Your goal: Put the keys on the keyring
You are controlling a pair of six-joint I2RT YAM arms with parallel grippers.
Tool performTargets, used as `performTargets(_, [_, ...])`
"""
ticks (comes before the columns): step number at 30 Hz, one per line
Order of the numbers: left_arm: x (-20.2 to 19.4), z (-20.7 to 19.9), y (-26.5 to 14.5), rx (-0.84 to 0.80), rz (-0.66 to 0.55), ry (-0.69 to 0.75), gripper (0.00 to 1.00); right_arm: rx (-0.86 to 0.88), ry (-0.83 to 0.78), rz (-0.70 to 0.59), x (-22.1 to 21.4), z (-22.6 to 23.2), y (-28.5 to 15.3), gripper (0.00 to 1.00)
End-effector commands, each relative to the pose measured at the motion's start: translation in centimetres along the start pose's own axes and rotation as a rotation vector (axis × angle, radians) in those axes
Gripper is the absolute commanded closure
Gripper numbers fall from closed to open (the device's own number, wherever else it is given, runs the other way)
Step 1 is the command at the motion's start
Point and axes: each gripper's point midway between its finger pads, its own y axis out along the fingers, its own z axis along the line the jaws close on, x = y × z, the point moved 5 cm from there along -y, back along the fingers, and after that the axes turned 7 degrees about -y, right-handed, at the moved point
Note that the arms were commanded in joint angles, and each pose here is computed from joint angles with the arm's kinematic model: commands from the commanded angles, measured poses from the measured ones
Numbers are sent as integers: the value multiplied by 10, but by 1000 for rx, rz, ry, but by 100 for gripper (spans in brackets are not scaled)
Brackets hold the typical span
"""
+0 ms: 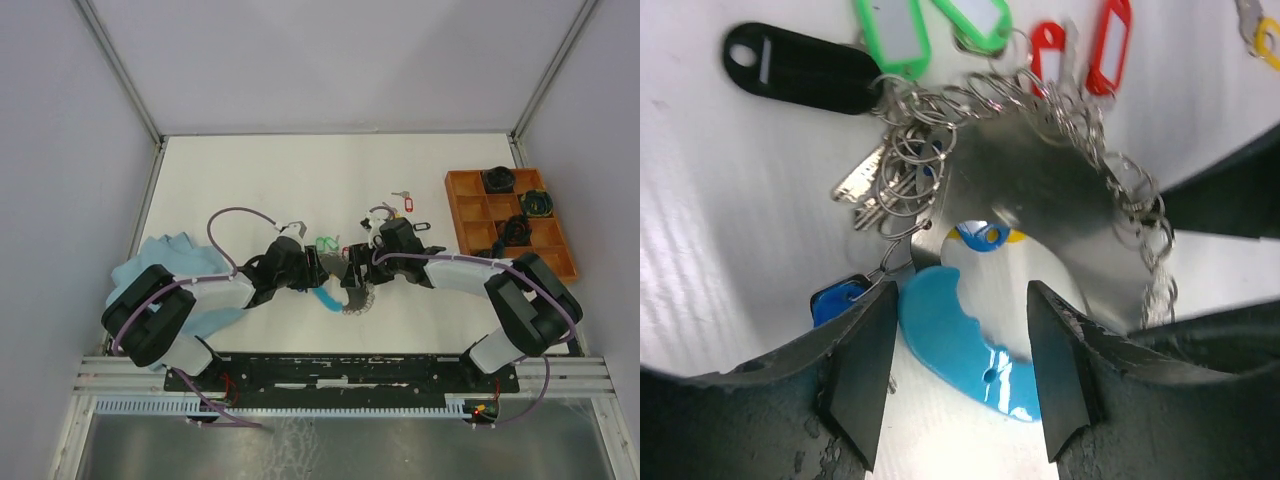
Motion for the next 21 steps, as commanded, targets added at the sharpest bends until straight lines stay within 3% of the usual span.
performTargets(1, [12,21,-3,148,-36,95,38,38,38,-26,-1,22,-1,13])
performTargets(8, [42,33,-5,203,-103,110,38,94,-9,-31,9,45,-10,13])
performTargets(13, [60,26,-17,182,-129,119,36,-76,-133,-45,19,30,-34,10])
performTargets(21, [49,-15,-43,-60,-74,-20,29,-210,-172,-54,31,3,-47,11])
